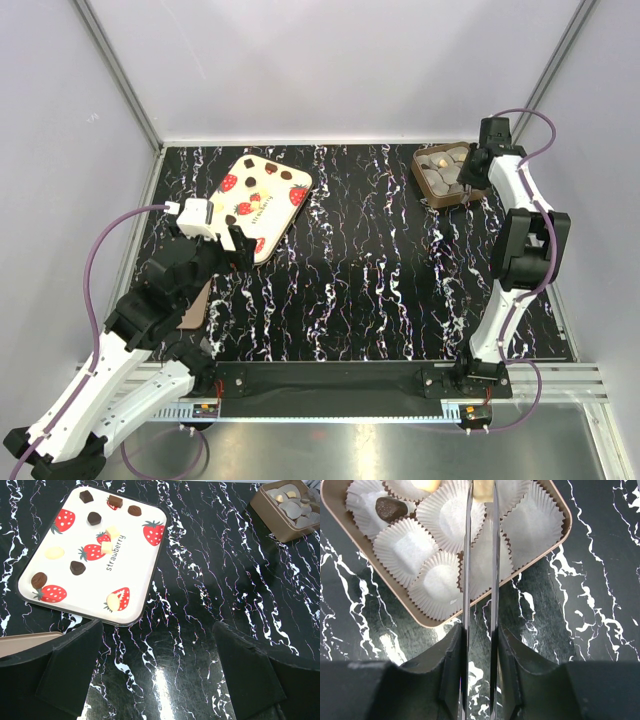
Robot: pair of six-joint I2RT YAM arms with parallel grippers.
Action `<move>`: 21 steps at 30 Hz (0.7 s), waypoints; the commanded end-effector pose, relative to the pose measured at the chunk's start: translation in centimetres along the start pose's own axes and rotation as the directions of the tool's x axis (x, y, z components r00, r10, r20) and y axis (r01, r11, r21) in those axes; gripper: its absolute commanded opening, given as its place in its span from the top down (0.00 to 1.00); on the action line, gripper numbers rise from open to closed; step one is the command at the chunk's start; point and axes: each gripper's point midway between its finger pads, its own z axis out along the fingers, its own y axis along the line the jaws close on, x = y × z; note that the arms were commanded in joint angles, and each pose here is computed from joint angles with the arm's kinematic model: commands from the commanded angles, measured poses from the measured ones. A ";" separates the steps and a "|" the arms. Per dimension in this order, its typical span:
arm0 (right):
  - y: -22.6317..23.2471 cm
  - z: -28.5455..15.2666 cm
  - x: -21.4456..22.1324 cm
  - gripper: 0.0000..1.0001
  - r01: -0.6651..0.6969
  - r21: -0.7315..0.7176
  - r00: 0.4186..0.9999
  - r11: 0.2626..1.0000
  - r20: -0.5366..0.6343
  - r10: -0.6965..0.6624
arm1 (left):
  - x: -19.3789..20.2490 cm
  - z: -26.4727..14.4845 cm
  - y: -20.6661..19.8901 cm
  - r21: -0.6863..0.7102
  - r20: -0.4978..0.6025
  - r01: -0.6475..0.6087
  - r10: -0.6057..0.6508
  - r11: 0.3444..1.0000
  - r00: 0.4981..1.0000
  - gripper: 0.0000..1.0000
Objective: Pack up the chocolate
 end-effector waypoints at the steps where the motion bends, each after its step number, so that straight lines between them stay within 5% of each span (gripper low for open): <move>1: 0.1 -0.2 -3.0 0.63 0.001 -0.003 0.997 1.000 0.079 -0.001 | -1.2 0.4 -0.2 0.005 0.047 0.003 -0.003 1.000 0.999 0.01; 21: -1.0 1.2 -3.0 0.58 -0.004 0.050 0.997 0.999 0.073 0.000 | -1.0 0.7 -0.2 0.000 0.036 -0.001 0.001 1.000 0.999 0.01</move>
